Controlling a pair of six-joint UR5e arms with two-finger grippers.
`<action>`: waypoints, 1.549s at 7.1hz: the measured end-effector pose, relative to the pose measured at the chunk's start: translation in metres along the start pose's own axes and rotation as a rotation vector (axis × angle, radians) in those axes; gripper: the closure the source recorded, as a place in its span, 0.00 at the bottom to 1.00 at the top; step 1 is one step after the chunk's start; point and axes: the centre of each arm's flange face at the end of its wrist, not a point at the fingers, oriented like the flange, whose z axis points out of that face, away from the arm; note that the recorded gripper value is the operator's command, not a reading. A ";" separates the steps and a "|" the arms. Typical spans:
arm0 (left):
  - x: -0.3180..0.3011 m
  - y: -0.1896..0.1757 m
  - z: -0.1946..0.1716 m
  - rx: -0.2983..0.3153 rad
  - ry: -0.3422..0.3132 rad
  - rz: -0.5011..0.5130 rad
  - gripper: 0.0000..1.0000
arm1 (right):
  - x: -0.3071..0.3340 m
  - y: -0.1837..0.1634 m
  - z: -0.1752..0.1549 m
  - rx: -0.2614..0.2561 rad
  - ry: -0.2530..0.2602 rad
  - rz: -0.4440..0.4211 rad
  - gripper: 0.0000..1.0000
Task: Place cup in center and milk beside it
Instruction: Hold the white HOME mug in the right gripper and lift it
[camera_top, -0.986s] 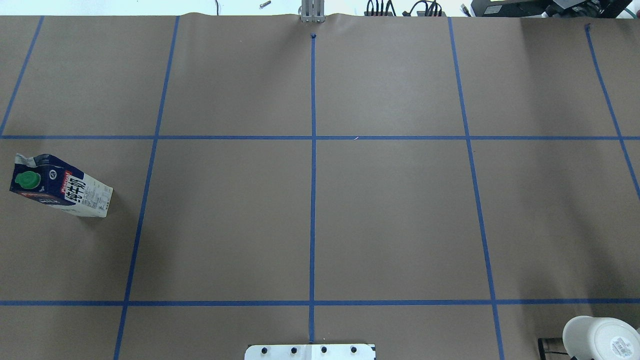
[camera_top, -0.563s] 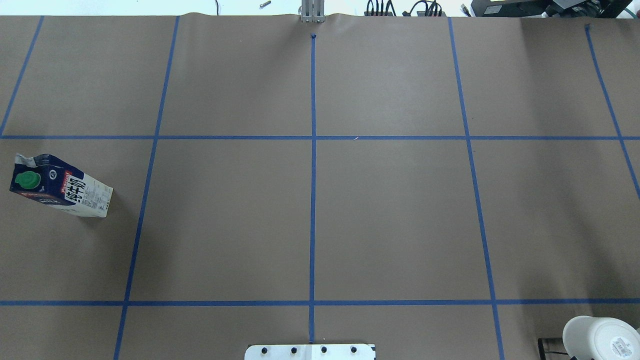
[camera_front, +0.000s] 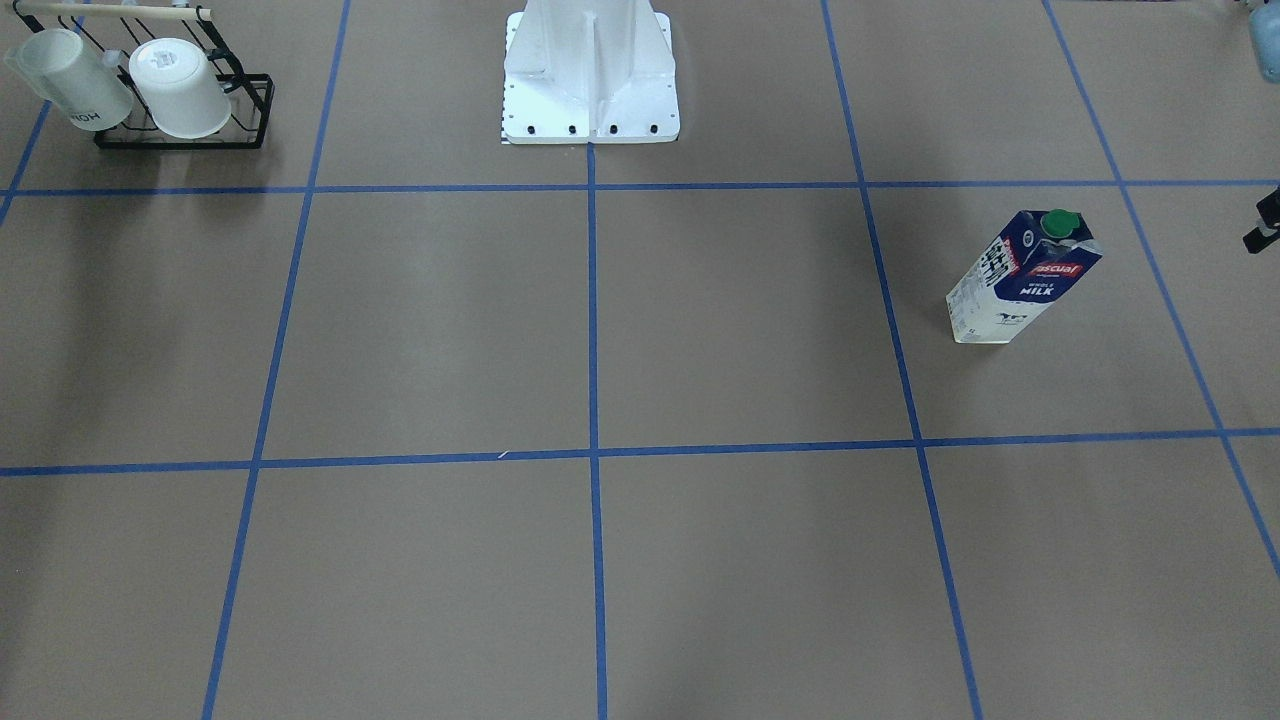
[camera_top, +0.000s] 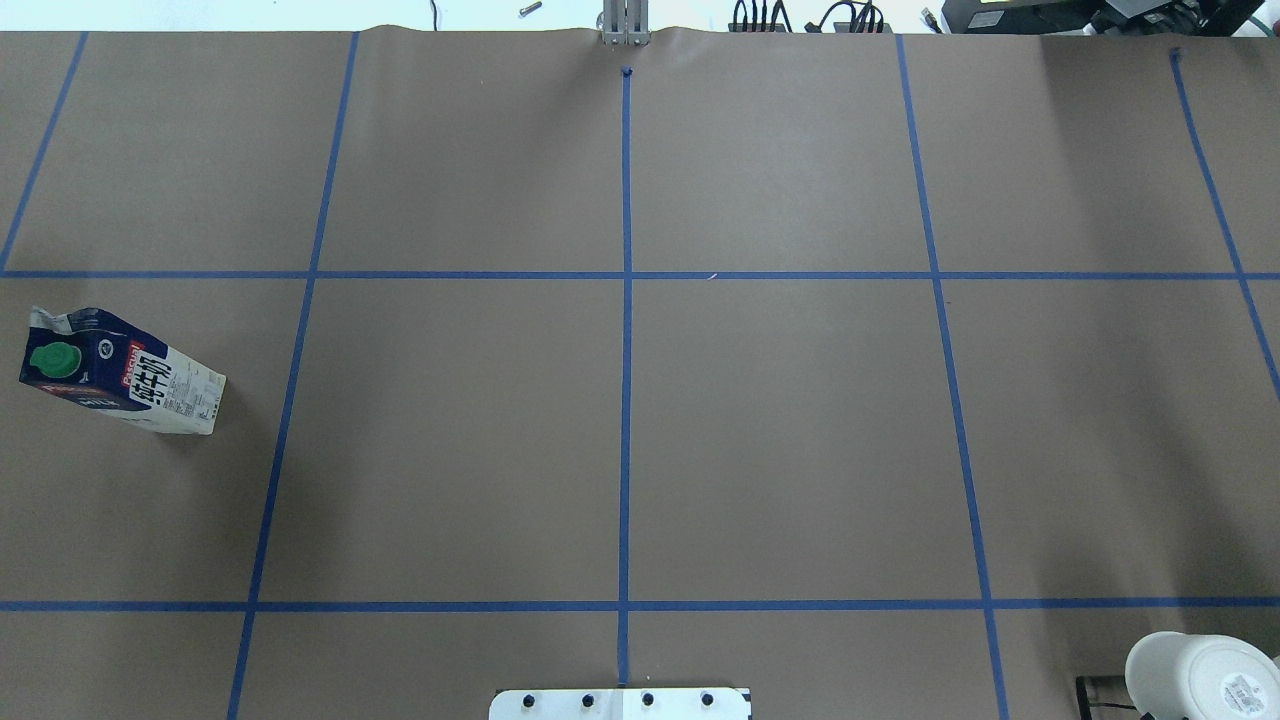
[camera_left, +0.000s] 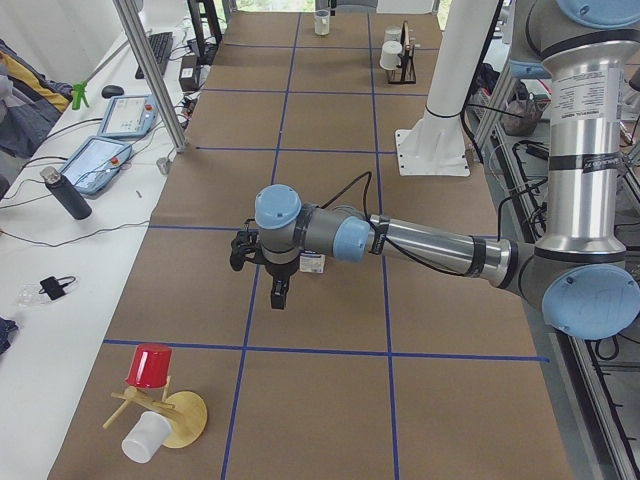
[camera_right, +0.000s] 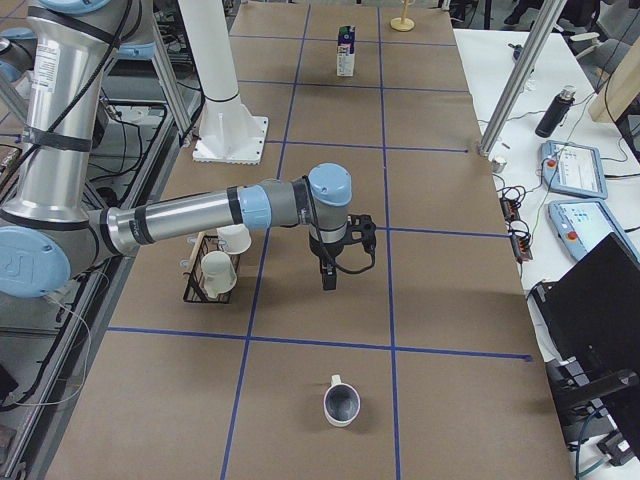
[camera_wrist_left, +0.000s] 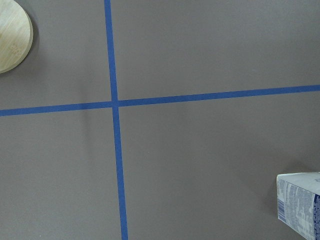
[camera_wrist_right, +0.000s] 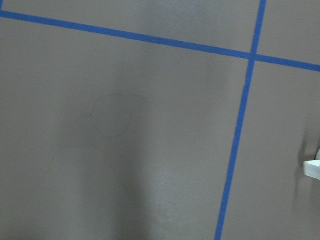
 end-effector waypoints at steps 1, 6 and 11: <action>0.001 -0.001 0.000 0.001 -0.001 -0.004 0.00 | 0.032 0.004 0.007 -0.007 0.004 -0.013 0.00; -0.002 -0.001 0.002 -0.005 -0.004 -0.015 0.00 | 0.158 -0.027 0.035 -0.049 0.043 -0.007 0.00; 0.000 -0.005 0.002 -0.001 -0.006 -0.017 0.00 | 0.221 -0.039 0.079 -0.028 0.059 -0.022 0.00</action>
